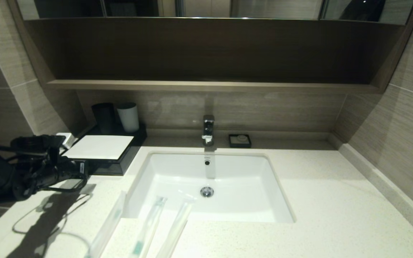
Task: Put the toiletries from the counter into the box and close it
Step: Open the drawer
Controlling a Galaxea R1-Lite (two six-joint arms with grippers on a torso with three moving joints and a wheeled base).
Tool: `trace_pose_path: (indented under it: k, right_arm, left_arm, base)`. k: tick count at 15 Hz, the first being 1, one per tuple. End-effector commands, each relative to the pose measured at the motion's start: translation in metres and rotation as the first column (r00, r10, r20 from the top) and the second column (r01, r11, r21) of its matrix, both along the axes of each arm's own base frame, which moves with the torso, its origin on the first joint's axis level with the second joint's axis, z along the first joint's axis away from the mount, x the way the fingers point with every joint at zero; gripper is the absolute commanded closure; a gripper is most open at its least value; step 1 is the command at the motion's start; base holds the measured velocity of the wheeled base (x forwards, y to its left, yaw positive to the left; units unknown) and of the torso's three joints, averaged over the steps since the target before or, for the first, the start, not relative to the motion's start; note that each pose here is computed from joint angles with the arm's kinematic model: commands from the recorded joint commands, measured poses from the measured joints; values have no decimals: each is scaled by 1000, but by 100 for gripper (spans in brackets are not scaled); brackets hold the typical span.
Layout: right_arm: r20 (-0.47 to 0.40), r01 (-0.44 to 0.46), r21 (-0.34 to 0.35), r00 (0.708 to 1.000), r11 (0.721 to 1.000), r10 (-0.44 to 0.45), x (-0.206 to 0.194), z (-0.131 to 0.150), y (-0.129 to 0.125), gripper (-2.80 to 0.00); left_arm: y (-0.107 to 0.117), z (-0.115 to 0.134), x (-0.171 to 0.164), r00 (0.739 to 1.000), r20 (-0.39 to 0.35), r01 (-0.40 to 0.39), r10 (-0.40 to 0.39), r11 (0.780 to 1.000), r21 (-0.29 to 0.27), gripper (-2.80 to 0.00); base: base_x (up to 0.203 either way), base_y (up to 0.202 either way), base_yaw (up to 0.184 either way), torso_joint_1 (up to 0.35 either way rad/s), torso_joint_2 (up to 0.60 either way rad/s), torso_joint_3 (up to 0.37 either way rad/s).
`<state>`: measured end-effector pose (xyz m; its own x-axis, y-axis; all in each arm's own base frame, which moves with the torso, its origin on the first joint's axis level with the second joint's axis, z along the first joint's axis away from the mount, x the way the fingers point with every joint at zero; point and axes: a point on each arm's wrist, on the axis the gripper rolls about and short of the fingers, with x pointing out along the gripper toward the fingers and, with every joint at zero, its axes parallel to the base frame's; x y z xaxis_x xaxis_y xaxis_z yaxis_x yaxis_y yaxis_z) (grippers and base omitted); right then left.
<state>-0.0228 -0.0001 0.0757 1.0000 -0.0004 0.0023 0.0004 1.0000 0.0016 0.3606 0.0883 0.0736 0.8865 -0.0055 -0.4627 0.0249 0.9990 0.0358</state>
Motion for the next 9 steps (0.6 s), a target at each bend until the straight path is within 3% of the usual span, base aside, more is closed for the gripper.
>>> trace_pose_path:
  k: [1,9]
  right_arm:
    - [1,0,0,1000,1000,0,0,0,0,0]
    - [0,0,0,1000,1000,0,0,0,0,0]
  left_arm:
    - [0,-1,1,1000,0,2,-2,1000,0,0]
    - [-1,-3,1,1000,-5,7,-7,1000,-4,0]
  base:
    - [0,0,0,0,0,0]
    - [0,0,0,0,0,0]
